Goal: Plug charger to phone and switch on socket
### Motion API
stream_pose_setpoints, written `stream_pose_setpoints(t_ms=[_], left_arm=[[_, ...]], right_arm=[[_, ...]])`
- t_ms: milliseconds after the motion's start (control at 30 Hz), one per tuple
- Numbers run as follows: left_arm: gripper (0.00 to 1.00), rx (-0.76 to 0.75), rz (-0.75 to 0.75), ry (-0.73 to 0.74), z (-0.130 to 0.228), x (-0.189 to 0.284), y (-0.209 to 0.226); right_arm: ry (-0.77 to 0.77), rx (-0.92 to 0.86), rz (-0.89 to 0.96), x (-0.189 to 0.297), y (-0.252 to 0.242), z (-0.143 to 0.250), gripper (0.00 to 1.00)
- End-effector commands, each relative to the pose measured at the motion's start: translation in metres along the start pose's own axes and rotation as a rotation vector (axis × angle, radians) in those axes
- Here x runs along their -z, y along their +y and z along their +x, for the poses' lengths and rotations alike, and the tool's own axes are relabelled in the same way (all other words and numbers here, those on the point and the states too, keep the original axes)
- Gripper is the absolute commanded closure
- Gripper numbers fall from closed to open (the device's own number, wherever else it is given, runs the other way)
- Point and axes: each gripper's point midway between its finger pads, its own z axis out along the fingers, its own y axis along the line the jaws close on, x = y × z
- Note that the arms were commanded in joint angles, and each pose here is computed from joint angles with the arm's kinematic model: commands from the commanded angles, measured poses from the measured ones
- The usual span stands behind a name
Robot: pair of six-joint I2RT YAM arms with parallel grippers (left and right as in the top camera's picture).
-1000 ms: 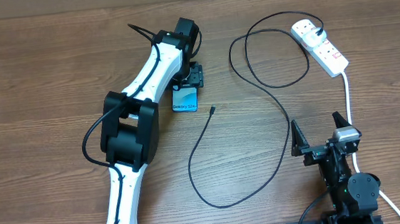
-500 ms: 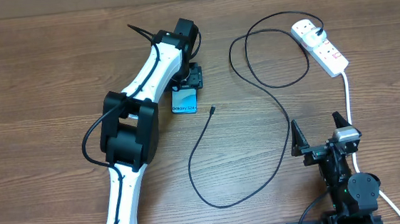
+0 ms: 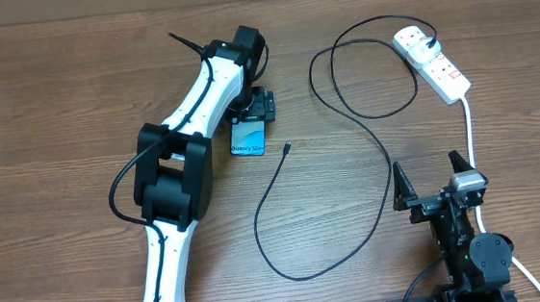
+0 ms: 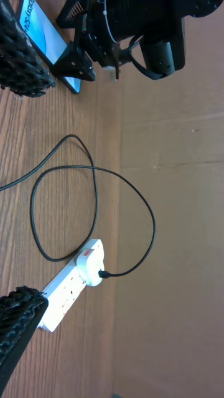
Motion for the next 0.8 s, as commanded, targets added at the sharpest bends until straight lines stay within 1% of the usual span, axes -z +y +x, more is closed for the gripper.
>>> stream_pose_setpoints(t_ms=[0, 100, 267, 667, 767], left_arm=[[0.02, -0.065, -0.051, 0.069, 0.016, -0.018, 0.008], [0.00, -0.076, -0.051, 0.103, 0.024, -0.017, 0.009], [0.00, -0.141, 0.021, 0.131, 0.030, -0.017, -0.003], [0.00, -0.147, 0.013, 0.120, 0.027, -0.018, -0.001], [0.03, -0.118, 0.017, 0.108, 0.024, -0.020, -0.002]], right_arm=[[0.000, 0.001, -0.003, 0.000, 0.001, 0.003, 0.00], [0.000, 0.001, -0.003, 0.000, 0.001, 0.003, 0.00], [0.000, 0.001, -0.003, 0.000, 0.001, 0.003, 0.00], [0.000, 0.001, -0.003, 0.000, 0.001, 0.003, 0.00], [0.000, 0.001, -0.003, 0.000, 0.001, 0.003, 0.00]])
